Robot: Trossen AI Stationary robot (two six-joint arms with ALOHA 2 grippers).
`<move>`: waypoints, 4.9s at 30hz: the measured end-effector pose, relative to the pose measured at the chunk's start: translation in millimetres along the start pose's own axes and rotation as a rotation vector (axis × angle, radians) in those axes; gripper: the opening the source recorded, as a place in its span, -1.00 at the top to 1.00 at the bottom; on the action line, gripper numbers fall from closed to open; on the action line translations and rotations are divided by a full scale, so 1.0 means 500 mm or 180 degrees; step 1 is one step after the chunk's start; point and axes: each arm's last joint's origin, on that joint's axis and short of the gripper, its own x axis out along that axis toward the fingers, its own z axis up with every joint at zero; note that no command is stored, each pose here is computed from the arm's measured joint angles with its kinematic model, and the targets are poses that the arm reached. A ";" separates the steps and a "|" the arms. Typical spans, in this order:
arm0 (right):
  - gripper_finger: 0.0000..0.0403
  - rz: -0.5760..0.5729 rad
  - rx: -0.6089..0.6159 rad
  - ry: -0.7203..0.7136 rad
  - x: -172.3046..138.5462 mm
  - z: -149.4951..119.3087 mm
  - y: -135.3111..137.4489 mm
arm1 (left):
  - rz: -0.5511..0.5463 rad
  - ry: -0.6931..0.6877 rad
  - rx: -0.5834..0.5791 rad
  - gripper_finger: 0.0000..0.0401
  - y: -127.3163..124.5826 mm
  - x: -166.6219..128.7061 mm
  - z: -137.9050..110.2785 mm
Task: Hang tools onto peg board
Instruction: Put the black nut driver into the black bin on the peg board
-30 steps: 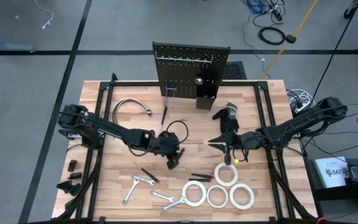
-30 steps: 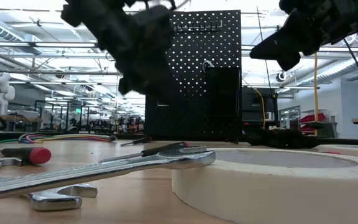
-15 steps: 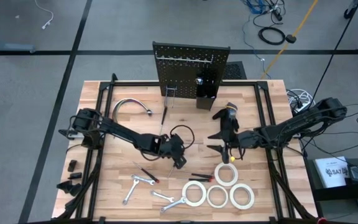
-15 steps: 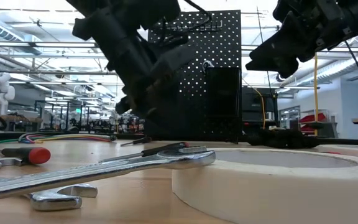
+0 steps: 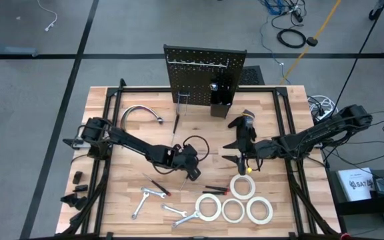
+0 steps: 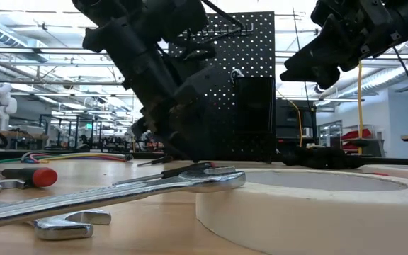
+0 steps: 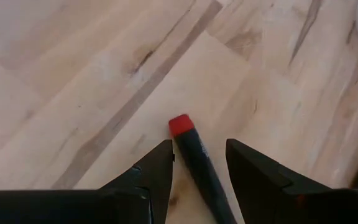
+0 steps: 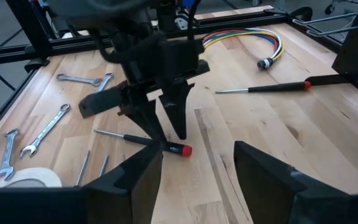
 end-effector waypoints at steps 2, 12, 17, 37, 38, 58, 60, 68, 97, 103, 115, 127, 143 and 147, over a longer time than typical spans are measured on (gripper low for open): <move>0.04 0.0001 0.0001 0.0000 0.000 0.000 0.000 | 0.0030 0.0047 0.0030 0.25 0.000 0.013 -0.011; 0.04 -0.0013 -0.0038 0.0002 0.000 0.000 0.000 | 0.0099 0.0122 0.0200 0.38 0.002 0.041 -0.029; 0.04 -0.0011 -0.0035 -0.0012 0.000 0.001 0.000 | 0.0127 0.0109 0.0392 0.82 0.005 0.042 -0.028; 0.04 -0.0023 -0.0072 0.0079 0.000 -0.005 -0.001 | -0.0283 -0.0633 0.0837 0.86 -0.056 -0.011 0.084; 0.04 -0.0023 -0.0069 0.0076 0.000 -0.004 -0.001 | -0.0293 -0.0656 0.0884 0.86 -0.058 -0.013 0.087; 0.04 0.0289 -0.0397 -0.1029 -0.018 0.059 0.033 | -0.0516 -0.1653 0.1386 0.86 -0.052 -0.125 0.162; 0.04 0.0305 -0.0393 -0.1069 -0.019 0.061 0.034 | -0.0617 -0.1717 0.1456 0.86 -0.058 -0.128 0.163; 0.04 0.0306 -0.0477 -0.1324 -0.025 0.076 0.036 | -0.0981 -0.1930 0.1516 0.86 -0.068 -0.139 0.176; 0.18 0.0317 -0.0454 -0.1343 -0.025 0.077 0.036 | -0.1241 -0.2308 0.1582 0.86 -0.068 -0.152 0.202; 0.55 0.0314 -0.0455 -0.1342 -0.025 0.077 0.036 | -0.1250 -0.2310 0.1583 0.86 -0.068 -0.153 0.202; 0.77 0.0329 -0.0428 -0.1290 -0.023 0.074 0.036 | -0.1166 -0.2232 0.1599 0.61 -0.065 -0.149 0.200; 0.77 0.0216 -0.0096 -0.0964 -0.010 0.060 0.015 | -0.0993 -0.1901 0.1569 0.20 -0.045 -0.130 0.195; 0.77 0.0294 -0.0024 -0.1064 -0.011 0.068 0.013 | -0.1190 -0.1715 0.1559 0.19 -0.031 -0.122 0.201; 0.77 0.0296 -0.0017 -0.1064 -0.011 0.068 0.013 | -0.1227 -0.1705 0.1571 0.21 -0.032 -0.123 0.200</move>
